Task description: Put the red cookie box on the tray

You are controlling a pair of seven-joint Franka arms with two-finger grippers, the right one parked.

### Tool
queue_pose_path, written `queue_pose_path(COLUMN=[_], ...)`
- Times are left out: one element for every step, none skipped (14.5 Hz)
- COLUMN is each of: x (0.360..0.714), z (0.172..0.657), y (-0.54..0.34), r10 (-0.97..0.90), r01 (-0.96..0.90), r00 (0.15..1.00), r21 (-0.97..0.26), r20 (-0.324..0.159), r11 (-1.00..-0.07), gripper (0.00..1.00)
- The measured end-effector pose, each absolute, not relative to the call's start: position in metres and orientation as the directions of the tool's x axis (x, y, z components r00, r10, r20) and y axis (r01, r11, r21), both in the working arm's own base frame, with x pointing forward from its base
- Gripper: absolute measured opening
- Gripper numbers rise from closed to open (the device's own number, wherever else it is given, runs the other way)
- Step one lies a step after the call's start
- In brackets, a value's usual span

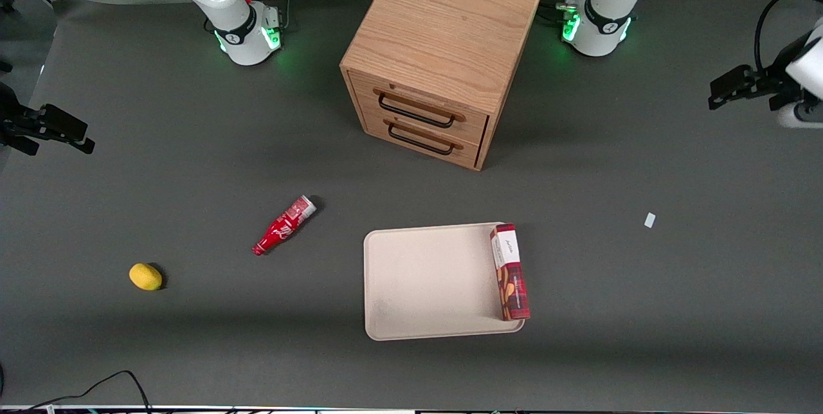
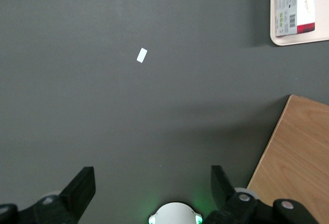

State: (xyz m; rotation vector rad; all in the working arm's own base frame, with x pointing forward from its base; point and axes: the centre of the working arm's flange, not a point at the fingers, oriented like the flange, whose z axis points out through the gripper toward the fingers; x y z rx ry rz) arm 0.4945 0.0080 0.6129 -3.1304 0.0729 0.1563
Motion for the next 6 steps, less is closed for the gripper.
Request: queue_pose_path(x=[0.483, 0.475, 0.471, 0.470, 0.471, 0.472], z=[0.612, 0.613, 0.614, 0.615, 0.614, 0.614], y=[0.011, 0.014, 0.016, 0.017, 0.018, 0.017], r10=[-0.043, -0.039, -0.037, -0.036, -0.039, -0.042], r01=[-0.044, -0.039, -0.037, -0.036, -0.038, -0.042], r00=[0.994, 0.995, 0.995, 0.995, 0.995, 0.995], r21=[-0.002, 0.001, 0.004, 0.008, 0.010, 0.010], r20=[-0.097, -0.094, -0.090, -0.088, -0.089, -0.090], r11=[-0.999, -0.999, -0.999, -0.999, -0.999, -0.999], gripper=[1.00, 1.00, 1.00, 1.00, 1.00, 1.00])
